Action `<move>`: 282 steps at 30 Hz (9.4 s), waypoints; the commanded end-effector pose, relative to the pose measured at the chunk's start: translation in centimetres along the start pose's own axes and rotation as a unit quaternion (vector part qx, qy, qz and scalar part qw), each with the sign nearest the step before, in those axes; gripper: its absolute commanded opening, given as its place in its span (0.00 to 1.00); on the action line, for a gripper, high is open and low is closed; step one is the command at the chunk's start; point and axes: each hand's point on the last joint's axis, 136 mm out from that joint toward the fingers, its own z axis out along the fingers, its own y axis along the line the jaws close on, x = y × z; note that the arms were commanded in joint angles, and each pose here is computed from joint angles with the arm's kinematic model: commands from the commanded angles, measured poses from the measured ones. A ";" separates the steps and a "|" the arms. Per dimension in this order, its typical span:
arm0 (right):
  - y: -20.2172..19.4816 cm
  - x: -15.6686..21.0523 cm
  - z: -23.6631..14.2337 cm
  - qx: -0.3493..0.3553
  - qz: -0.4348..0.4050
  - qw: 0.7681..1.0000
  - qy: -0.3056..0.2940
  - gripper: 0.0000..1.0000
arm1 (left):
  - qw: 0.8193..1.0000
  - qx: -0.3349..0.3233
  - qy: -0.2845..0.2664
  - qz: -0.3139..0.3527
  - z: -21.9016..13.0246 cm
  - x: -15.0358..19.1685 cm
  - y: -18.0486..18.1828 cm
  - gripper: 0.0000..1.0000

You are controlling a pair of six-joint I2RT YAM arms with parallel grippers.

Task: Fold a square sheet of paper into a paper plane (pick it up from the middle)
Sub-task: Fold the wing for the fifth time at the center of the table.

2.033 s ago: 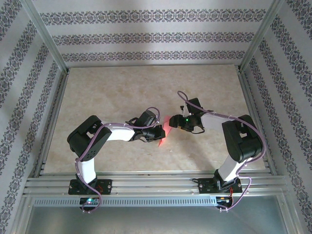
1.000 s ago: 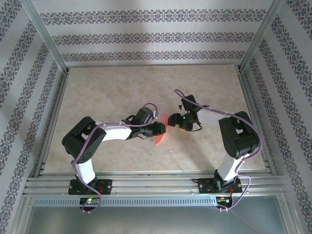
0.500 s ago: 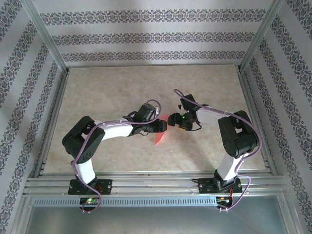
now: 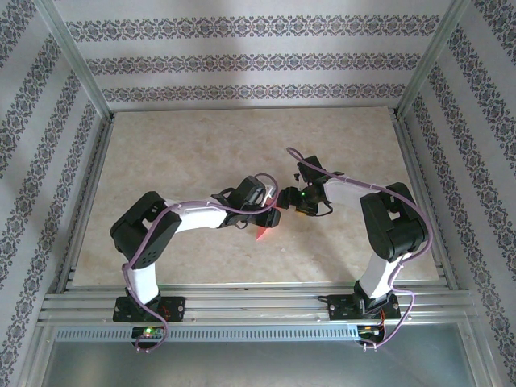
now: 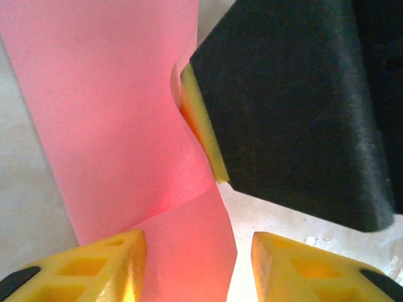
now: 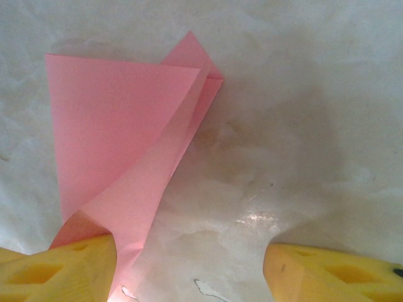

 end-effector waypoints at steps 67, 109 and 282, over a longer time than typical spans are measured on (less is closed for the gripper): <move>4.0 -0.3 -4.0 -0.261 -0.037 0.961 -0.078 0.46 | 0.944 0.124 0.047 -0.303 0.9 0.6 1.3 0.00; 5.6 1.5 0.7 -0.281 -0.050 0.958 -0.009 0.15 | 0.935 0.102 0.032 -0.339 1.0 1.1 3.3 0.00; -0.9 3.5 6.8 -0.027 0.031 0.997 0.060 0.17 | 0.956 -0.014 0.146 -0.253 -0.9 7.4 -0.8 0.10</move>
